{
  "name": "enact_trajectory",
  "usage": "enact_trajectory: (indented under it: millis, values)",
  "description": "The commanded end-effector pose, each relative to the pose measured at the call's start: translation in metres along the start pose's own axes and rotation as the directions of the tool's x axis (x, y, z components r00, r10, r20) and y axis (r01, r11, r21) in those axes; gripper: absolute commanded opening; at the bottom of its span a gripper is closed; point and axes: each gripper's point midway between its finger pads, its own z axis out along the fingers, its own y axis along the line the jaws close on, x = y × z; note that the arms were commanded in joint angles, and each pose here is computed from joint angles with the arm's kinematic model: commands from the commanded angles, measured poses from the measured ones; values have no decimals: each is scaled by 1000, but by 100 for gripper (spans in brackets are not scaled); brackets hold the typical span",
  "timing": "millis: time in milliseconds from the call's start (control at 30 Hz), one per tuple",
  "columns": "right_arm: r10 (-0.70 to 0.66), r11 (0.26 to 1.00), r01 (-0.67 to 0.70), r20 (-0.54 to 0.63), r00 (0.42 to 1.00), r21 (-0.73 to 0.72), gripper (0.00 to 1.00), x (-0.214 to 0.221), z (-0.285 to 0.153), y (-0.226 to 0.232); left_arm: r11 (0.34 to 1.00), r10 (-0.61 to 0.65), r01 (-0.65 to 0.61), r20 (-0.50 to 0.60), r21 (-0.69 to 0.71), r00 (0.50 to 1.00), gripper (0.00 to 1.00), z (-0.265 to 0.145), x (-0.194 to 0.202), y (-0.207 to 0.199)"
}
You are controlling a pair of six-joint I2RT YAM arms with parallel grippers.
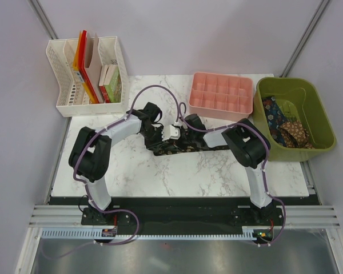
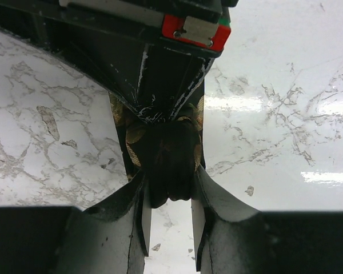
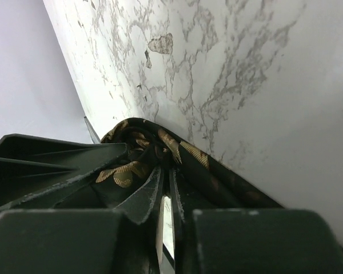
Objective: Roll the ties
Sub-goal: Roll the tie at the center of the board.
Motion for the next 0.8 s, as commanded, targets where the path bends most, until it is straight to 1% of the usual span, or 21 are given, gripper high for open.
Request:
enact_trajectory:
  millis: [0, 33, 100, 167, 200, 233, 267, 300, 400, 500, 667, 767]
  values:
    - [-11, 1000, 11, -19, 1000, 8, 15, 11, 8, -3, 996, 42, -43, 14, 84, 999, 27, 34, -10, -19]
    - [-17, 1000, 17, -10, 1000, -1, 18, 7, 4, 0, 994, 43, -41, -16, 99, 999, 26, 37, -1, -23]
    - [-26, 999, 25, -20, 999, -32, 20, 6, -2, 8, 993, 59, -53, -52, 103, 997, 25, 40, 10, -25]
    - [-17, 998, 16, -23, 1000, -65, 26, 3, -10, 17, 991, 64, -55, -75, 124, 995, 24, 43, 17, -28]
    - [-12, 997, 11, -21, 1000, -80, 31, 0, -13, 20, 991, 69, -58, -85, 122, 994, 24, 43, 19, -27]
    - [-23, 996, 21, -23, 999, -91, 33, 0, -17, 24, 990, 77, -65, -96, 129, 992, 24, 43, 22, -28]
    - [-24, 996, 20, -33, 999, -90, 35, 0, -20, 25, 989, 87, -73, -100, 132, 991, 24, 45, 25, -28]
    - [-45, 995, 43, -24, 999, -90, 40, -5, -25, 25, 989, 90, -76, -105, 130, 990, 24, 44, 26, -27]
    - [-68, 993, 66, -17, 998, -97, 47, -9, -37, 31, 985, 103, -86, -106, 151, 989, 23, 45, 27, -29]
    - [-91, 989, 89, -10, 996, -116, 50, -10, -44, 40, 983, 113, -95, -107, 158, 988, 23, 46, 28, -28]
    - [-76, 986, 76, 3, 997, -150, 53, -8, -47, 46, 980, 125, -107, -101, 166, 987, 23, 46, 28, -25]
    - [-70, 984, 69, 2, 998, -161, 53, -6, -46, 47, 979, 131, -114, -95, 167, 987, 23, 44, 26, -24]
